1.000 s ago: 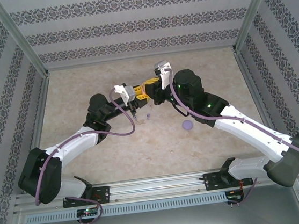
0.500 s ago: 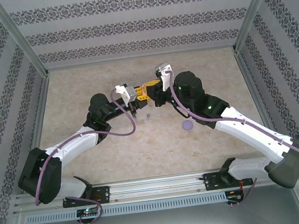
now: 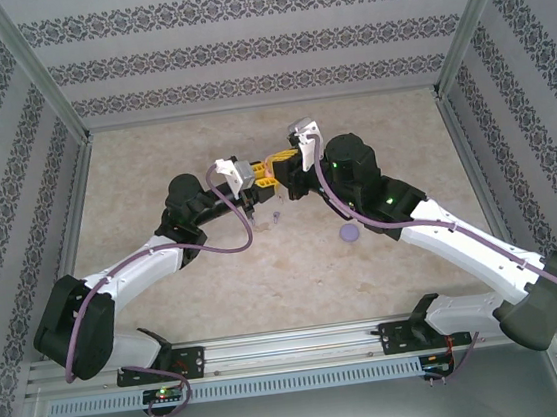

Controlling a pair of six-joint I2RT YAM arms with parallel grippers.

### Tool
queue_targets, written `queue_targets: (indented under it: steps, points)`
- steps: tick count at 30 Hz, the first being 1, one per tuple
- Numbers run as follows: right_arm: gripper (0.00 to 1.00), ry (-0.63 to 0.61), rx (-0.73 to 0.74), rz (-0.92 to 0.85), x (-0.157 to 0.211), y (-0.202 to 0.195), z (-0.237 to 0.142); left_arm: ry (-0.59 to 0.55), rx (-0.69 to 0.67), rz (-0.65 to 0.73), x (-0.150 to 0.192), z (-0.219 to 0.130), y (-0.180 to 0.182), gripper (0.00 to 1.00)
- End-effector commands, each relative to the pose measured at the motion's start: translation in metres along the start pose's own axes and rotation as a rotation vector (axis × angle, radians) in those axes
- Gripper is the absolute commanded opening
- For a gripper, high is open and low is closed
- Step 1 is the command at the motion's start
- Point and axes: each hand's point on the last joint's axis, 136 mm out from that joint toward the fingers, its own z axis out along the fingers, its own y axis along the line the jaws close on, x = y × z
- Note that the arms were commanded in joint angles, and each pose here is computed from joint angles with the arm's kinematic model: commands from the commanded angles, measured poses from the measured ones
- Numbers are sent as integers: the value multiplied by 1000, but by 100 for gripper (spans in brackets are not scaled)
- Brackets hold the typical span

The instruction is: Insert the wireless bluetooth earbuds into the charging case

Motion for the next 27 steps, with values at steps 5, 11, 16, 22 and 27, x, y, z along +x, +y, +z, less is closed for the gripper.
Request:
queue_targets:
  steps: [5,11,16,22,27]
  points:
    - [10,-28,21,32,-20,-8,0,-102,64,85,-41,-1,-15,0]
    - [10,-60,-24,39,-38,-1,-6,-97,72,78,-41,-1,-16,0]
    - [10,-73,-68,28,-42,8,-20,-94,74,83,-40,-1,-16,0]
    - [10,-49,-119,5,-31,16,-29,-87,93,94,-44,0,-18,0]
    - [10,-29,-149,1,-22,21,-29,-85,102,97,-46,0,-19,0]
